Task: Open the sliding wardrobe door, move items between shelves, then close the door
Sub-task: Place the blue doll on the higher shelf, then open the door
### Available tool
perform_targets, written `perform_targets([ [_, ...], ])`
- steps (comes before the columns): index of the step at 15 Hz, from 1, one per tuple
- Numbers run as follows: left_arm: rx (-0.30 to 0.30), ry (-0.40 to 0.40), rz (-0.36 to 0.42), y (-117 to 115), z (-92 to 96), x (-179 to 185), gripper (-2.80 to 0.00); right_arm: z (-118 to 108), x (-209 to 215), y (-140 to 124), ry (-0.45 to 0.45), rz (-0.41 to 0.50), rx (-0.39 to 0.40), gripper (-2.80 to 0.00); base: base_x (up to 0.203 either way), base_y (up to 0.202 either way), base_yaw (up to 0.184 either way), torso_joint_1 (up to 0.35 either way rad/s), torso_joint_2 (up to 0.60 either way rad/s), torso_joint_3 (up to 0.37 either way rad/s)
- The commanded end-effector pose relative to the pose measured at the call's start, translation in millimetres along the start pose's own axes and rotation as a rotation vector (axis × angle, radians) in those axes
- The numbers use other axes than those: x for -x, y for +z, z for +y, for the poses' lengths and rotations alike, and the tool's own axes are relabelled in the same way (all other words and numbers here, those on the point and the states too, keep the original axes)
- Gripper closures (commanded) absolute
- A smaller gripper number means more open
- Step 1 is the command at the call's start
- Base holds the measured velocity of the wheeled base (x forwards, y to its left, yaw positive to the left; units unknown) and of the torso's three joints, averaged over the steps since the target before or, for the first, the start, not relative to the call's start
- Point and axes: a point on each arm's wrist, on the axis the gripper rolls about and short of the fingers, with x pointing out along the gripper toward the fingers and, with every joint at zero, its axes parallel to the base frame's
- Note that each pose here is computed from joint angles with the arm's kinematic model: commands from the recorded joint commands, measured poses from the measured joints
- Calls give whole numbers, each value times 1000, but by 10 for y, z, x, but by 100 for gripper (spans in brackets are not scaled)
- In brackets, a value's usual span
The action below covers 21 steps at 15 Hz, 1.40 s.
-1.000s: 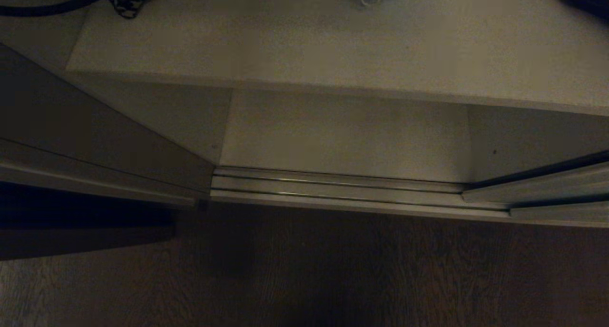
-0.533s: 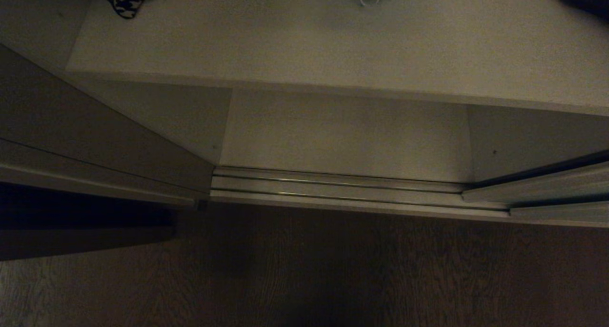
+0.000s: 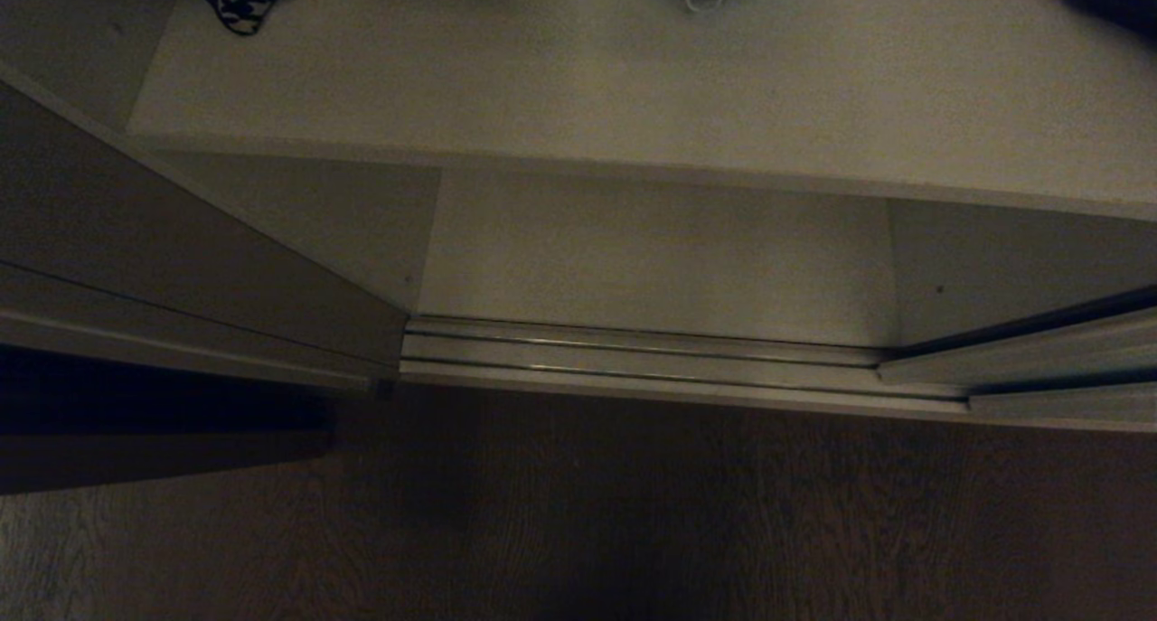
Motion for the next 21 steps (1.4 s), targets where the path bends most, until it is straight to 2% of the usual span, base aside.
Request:
perform_targets([
  [1, -1, 60, 7, -31, 132, 168, 0, 0, 1, 1, 1, -1, 1, 0, 0, 0, 0, 0, 0, 0],
  [6, 4, 102, 55, -120, 369, 531, 0, 0, 0, -3, 1, 0, 1, 0, 0, 0, 0, 0, 0, 0],
  [9, 13, 230, 101, -195, 419, 1062, 0, 0, 1, 1, 1, -1, 1, 0, 0, 0, 0, 0, 0, 0],
  [13, 17, 387, 147, -484, 134, 1618, 0, 0, 1, 1, 1, -1, 1, 0, 0, 0, 0, 0, 0, 0],
  [15, 17, 414, 146, -630, -39, 1814, 0, 0, 1, 1, 1, -1, 1, 0, 0, 0, 0, 0, 0, 0],
  [16, 13, 398, 124, -671, -129, 1912, 0, 0, 0, -3, 1, 0, 1, 0, 0, 0, 0, 0, 0, 0],
  [18, 28, 294, 52, -668, -265, 2051, 0, 0, 0, -2, 1, 0, 1, 0, 0, 0, 0, 0, 0, 0],
  [21, 59, 287, 40, -688, -345, 2103, 0, 0, 0, -3, 1, 0, 1, 0, 0, 0, 0, 0, 0, 0],
])
